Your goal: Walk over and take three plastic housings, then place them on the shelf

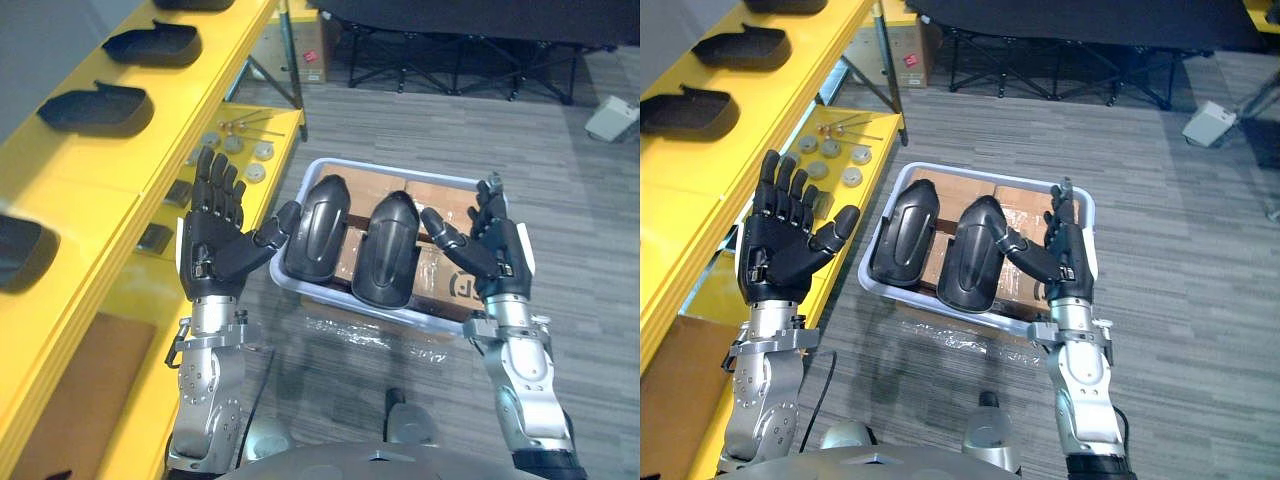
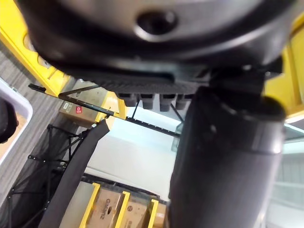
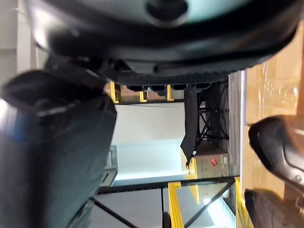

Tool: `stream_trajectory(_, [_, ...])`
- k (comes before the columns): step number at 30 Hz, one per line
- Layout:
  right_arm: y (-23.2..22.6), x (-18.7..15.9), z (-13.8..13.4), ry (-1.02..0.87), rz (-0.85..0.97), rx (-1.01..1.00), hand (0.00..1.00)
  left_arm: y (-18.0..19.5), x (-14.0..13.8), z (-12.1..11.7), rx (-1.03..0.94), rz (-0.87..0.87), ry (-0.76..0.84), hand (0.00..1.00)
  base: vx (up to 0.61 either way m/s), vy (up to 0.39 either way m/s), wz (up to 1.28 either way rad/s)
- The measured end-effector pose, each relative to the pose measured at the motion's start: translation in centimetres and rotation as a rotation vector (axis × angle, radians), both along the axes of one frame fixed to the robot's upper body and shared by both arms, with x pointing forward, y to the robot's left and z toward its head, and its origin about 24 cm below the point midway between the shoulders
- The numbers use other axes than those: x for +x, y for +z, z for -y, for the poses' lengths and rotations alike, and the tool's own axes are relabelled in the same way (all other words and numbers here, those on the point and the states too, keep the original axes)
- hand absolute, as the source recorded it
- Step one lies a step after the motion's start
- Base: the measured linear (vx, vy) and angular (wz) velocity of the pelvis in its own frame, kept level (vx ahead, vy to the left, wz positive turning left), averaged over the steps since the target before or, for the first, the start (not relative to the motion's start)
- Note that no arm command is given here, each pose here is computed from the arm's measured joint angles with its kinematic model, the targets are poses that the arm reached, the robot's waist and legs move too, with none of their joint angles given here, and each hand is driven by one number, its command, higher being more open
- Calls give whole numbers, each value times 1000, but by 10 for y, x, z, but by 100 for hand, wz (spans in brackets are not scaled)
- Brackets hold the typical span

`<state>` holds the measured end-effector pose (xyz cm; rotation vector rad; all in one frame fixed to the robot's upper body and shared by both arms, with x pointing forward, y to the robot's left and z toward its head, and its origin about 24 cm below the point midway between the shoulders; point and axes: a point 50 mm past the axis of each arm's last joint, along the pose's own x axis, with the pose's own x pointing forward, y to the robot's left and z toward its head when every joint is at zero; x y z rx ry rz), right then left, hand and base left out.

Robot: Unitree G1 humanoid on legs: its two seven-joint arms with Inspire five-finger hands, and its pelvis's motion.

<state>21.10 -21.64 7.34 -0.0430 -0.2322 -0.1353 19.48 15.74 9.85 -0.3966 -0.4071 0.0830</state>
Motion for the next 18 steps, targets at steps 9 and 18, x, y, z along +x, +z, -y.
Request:
stream_trajectory(9, [-31, -16, 5, -146, -192, 27, 100, -10, -10, -9, 52, -50, -5, 100, -40, 121, -18])
stream_trajectory(18, [-69, 14, 62, -543, -421, -80, 100, -4, -5, -14, 39, -26, -9, 100, -107, 15, 15])
